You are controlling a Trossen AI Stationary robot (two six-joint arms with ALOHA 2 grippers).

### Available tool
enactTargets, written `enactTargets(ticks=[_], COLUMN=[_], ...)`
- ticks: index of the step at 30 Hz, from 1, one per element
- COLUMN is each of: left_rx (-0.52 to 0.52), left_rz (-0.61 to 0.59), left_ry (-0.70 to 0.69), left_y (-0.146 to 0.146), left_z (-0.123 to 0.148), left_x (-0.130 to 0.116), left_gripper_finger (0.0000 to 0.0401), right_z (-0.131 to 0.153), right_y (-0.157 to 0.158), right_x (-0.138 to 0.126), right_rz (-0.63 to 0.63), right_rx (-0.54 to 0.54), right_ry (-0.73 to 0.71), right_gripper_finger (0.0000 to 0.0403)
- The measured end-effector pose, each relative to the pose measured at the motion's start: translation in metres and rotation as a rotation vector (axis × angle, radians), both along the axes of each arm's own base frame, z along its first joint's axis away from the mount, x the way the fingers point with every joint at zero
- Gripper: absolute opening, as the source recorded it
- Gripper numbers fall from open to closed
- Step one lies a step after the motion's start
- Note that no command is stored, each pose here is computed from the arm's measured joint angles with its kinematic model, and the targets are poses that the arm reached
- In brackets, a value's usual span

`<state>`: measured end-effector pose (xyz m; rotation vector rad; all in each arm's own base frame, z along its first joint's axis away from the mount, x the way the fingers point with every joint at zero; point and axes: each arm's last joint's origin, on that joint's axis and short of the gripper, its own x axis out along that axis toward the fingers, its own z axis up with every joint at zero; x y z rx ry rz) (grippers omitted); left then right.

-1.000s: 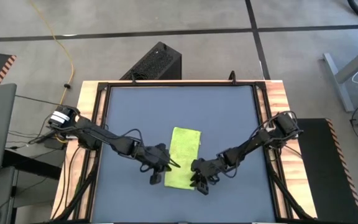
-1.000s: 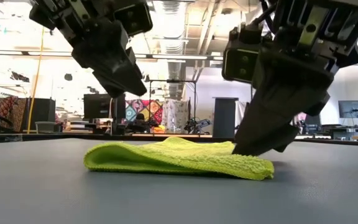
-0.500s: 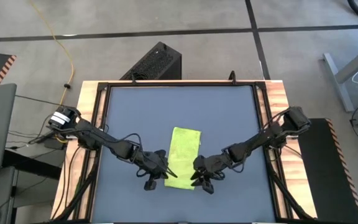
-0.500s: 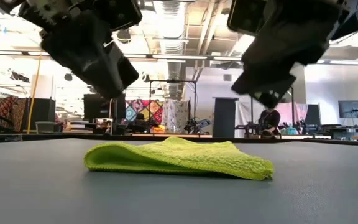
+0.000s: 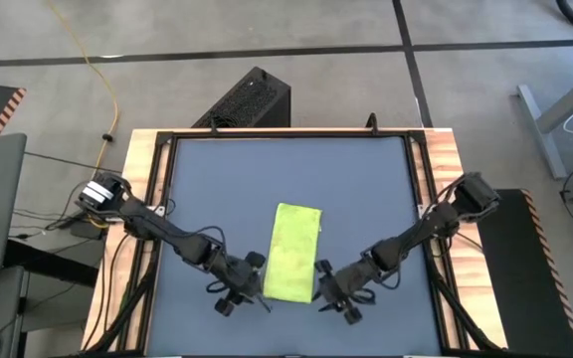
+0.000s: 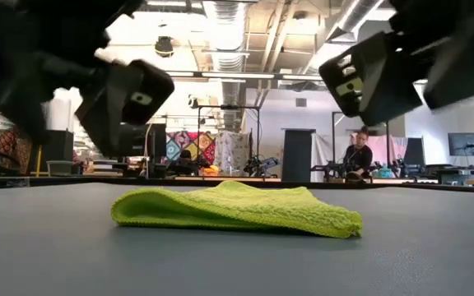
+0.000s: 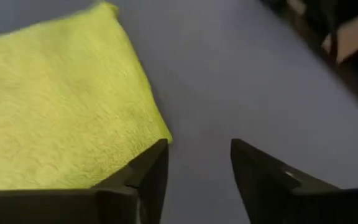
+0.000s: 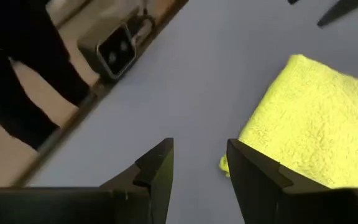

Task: Roll towel
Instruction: Roll the green towel

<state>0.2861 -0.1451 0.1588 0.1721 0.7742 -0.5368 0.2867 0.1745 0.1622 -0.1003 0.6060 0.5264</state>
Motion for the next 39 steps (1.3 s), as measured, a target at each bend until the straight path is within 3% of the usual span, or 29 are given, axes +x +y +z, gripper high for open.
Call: enactTargets(ticks=[5, 13, 18, 23, 34, 39], left_rx=[0.087, 0.126, 0.135, 0.098, -0.021, -0.018], left_rz=[-0.045, -0.012, 0.013, 0.009, 0.066, 0.080], left_ry=[-0.062, -0.109, -0.123, -0.047, 0.061, 0.063], left_y=[-0.012, -0.011, -0.007, -0.001, 0.000, 0.001], left_z=[-0.014, -0.021, -0.020, -0.031, -0.053, -0.054], left_x=[0.003, 0.010, 0.013, 0.014, 0.021, 0.021], left_gripper_finger=[0.0186, 0.0187, 0.0187, 0.0182, 0.0153, 0.0130], right_z=[-0.009, -0.026, -0.036, -0.044, -0.057, -0.060], right_y=[0.007, 0.008, 0.007, 0.008, 0.008, 0.008], right_x=[0.000, 0.005, 0.012, 0.015, 0.017, 0.013], right_rz=[-0.049, -0.100, -0.153, -0.158, -0.207, -0.256], right_rx=[-0.127, -0.162, -0.107, -0.085, -0.022, 0.012], right_ry=[-0.059, -0.056, -0.043, -0.051, 0.016, 0.076], right_gripper_finger=[0.0175, 0.0175, 0.0175, 0.0175, 0.0174, 0.0158])
